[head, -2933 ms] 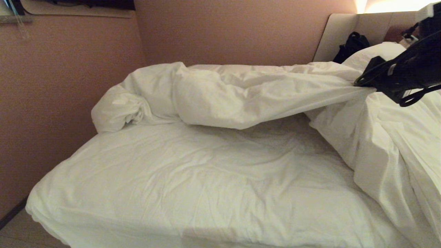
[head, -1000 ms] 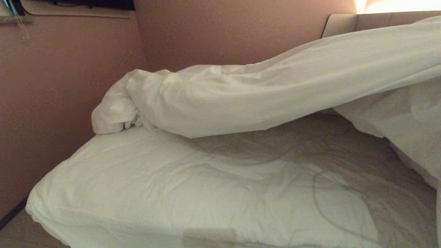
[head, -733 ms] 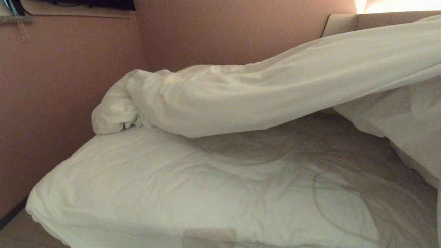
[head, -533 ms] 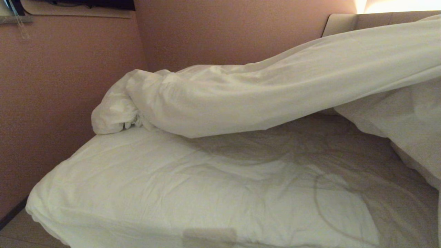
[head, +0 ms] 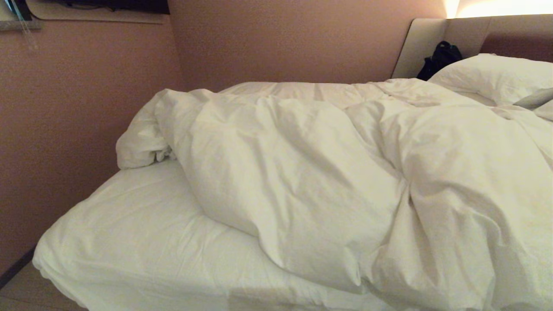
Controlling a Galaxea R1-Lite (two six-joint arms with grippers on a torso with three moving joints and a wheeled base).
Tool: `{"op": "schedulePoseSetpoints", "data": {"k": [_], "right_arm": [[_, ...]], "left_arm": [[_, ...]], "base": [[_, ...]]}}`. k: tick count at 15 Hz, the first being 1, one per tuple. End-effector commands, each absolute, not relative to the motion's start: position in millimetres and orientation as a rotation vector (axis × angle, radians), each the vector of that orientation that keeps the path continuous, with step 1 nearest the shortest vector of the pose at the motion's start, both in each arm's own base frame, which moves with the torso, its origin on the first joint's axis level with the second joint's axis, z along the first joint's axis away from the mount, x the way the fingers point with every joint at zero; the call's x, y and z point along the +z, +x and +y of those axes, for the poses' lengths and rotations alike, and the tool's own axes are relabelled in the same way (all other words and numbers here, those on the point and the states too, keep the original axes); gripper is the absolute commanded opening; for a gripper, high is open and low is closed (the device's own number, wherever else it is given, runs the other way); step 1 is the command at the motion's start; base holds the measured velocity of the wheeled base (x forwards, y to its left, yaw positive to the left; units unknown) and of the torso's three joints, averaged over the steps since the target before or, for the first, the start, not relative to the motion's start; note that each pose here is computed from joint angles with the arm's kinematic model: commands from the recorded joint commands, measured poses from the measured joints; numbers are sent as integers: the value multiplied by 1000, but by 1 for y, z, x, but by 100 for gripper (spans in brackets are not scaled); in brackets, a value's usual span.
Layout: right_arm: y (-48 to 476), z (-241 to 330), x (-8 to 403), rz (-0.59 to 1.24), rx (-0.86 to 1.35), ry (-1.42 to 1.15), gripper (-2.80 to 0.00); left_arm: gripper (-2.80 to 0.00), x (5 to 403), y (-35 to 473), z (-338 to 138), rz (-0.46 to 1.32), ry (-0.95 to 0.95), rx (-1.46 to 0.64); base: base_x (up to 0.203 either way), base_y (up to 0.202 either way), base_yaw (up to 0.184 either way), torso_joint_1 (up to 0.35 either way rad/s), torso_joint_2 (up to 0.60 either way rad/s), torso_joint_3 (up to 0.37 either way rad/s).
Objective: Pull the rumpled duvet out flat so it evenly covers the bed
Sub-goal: Flatten the corners of the folded blanket
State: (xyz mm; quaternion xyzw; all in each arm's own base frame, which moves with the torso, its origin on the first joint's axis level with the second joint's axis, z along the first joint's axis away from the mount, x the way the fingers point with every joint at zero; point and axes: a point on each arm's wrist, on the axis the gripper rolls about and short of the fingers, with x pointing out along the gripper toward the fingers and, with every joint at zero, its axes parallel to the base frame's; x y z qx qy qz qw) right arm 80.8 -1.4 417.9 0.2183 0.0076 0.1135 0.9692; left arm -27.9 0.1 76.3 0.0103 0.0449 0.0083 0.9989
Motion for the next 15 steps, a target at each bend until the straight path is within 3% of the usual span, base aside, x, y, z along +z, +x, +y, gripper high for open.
{"op": "schedulePoseSetpoints", "data": {"k": [1,9,10,15], "right_arm": [[84,-2,416,29,230,442,0],[114,-2,408,121,316,460,0],[119,-2,406,140,326,464,-280],[109,-1,408,124,351,459,-280]], "left_arm": [[-280,76,-28,0,91,21,17],[-280,76,-28,0,91,20,17],[-280,76,-28,0,91,20,17],[-280,76,-28,0,92,20,17]], "base": [[0,0,0,0,0,0],[0,0,0,0,0,0],[0,0,0,0,0,0],[0,0,0,0,0,0]]}}
